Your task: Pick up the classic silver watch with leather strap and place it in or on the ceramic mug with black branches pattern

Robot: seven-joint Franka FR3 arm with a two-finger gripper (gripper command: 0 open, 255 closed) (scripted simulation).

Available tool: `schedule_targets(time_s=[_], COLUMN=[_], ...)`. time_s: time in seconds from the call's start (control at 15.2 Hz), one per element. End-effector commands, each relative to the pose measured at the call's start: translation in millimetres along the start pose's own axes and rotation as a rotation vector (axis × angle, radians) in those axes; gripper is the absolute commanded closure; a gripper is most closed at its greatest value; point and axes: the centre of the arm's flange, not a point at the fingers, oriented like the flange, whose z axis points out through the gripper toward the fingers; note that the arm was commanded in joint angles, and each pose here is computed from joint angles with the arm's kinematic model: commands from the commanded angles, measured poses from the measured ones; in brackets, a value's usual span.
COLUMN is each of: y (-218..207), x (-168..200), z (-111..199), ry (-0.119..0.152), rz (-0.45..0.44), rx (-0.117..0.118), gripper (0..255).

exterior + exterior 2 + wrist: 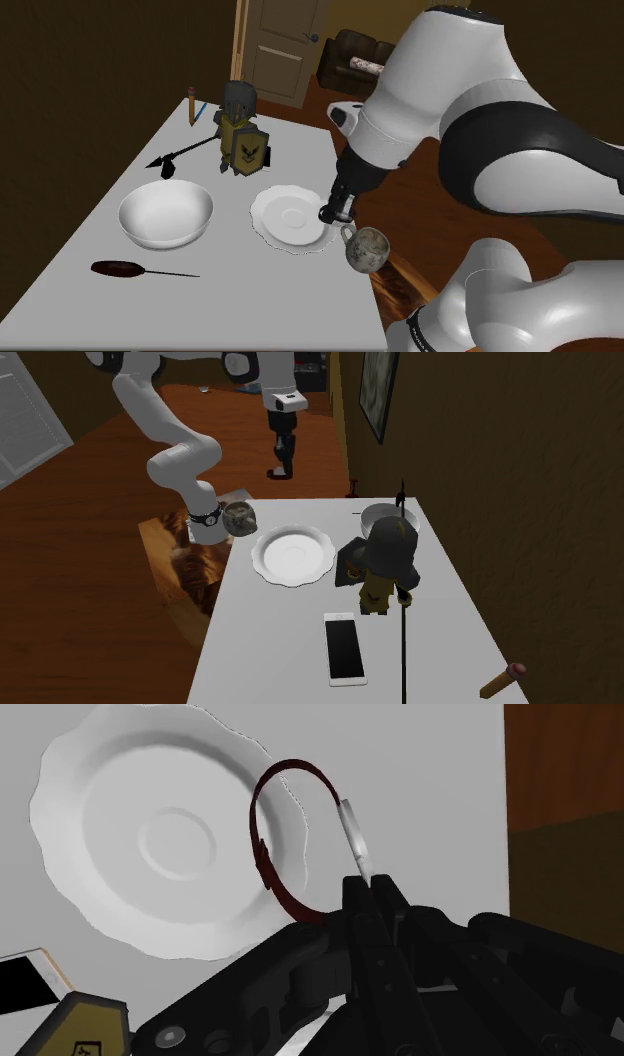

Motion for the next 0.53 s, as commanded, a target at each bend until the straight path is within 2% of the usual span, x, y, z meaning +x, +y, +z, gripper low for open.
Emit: schedule_targets(time_s=[0.0,0.46], y=[16,69], x=[-23,-98], z=[-3,-11], ry=[0.000,0.000], rz=[-0.001,-0.001], rx=[0.001,0.001], gripper=[255,255])
